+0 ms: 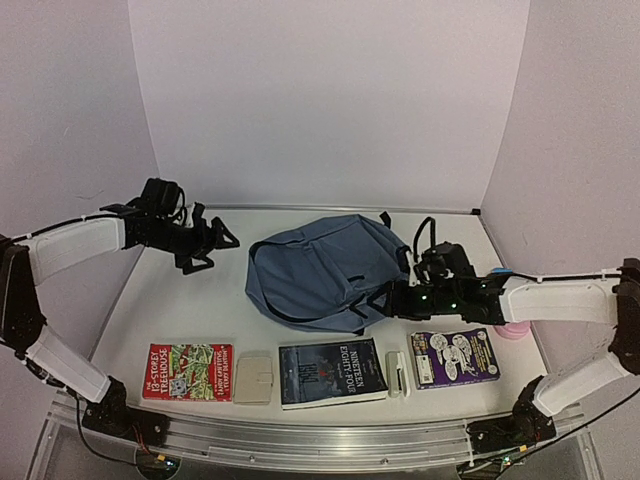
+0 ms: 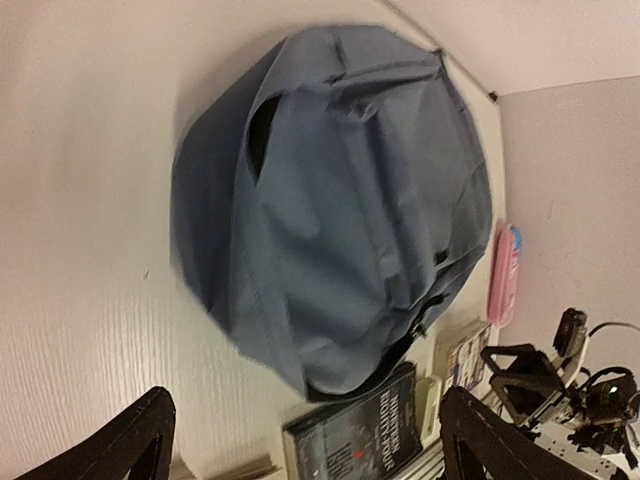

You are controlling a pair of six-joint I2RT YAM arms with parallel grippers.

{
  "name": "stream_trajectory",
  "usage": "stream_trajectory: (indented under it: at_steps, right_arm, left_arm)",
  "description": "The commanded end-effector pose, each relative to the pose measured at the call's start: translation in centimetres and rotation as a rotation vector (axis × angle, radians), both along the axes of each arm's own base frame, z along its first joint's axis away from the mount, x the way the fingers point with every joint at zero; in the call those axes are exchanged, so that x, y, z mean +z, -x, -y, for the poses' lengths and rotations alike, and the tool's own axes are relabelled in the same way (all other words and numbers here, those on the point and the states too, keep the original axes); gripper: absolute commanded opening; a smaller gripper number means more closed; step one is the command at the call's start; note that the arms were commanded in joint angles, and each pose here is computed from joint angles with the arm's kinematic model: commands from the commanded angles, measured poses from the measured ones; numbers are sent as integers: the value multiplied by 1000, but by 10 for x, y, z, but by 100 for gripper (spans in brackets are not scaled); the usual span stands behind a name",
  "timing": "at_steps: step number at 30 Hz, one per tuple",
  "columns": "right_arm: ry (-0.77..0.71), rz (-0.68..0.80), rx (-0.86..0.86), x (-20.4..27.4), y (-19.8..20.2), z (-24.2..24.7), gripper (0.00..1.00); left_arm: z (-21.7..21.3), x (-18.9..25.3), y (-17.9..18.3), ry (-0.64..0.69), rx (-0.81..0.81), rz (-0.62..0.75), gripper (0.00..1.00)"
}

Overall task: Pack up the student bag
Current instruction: Unzip the student bag at the center of the board.

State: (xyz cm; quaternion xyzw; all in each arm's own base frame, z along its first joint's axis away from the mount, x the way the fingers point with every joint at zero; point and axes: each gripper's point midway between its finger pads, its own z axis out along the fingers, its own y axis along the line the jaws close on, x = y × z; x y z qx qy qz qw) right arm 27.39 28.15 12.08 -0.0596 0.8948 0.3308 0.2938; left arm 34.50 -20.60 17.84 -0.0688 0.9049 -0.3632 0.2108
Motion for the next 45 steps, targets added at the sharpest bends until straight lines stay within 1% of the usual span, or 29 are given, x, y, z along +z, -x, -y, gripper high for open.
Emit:
stream_trajectory:
  at_steps: [1,5,8,11,15,20,25,30,35,39,41,45]
  right_arm:
    - [23,12,12,-6,-8,-24,53]
    - [65,-11,23,-24,-8,-33,49]
    - [71,-5,2,-28,-16,-37,48]
    - [93,-8,-64,-35,-29,-36,46]
    - [135,-36,-135,-54,-38,-31,46]
    - [160,-70,-163,-71,-39,-29,46]
    - [157,-95,-152,-78,-38,-33,44]
    - [119,-74,-143,-68,-41,-39,38]
    - [112,-69,-155,-67,-42,-38,27]
    - [106,-80,-150,-70,-41,-40,15]
    - [90,-82,-143,-69,-40,-42,11]
    - [49,-87,-133,-62,-37,-46,3]
  left_arm:
    - [23,-30,24,43,12,-64,92]
    - [43,-41,44,19,-7,-92,92]
    - [46,-52,52,29,-1,-116,92]
    - [47,-60,52,41,10,-133,92]
    - [54,-60,50,66,7,-133,91]
    - [50,-59,51,64,23,-124,92]
    - [50,-61,53,57,17,-128,92]
    - [51,-65,51,52,14,-134,92]
    - [54,-68,48,57,9,-138,92]
    - [56,-67,45,63,12,-131,92]
    - [58,-67,42,70,13,-126,91]
    - [63,-68,39,85,11,-125,85]
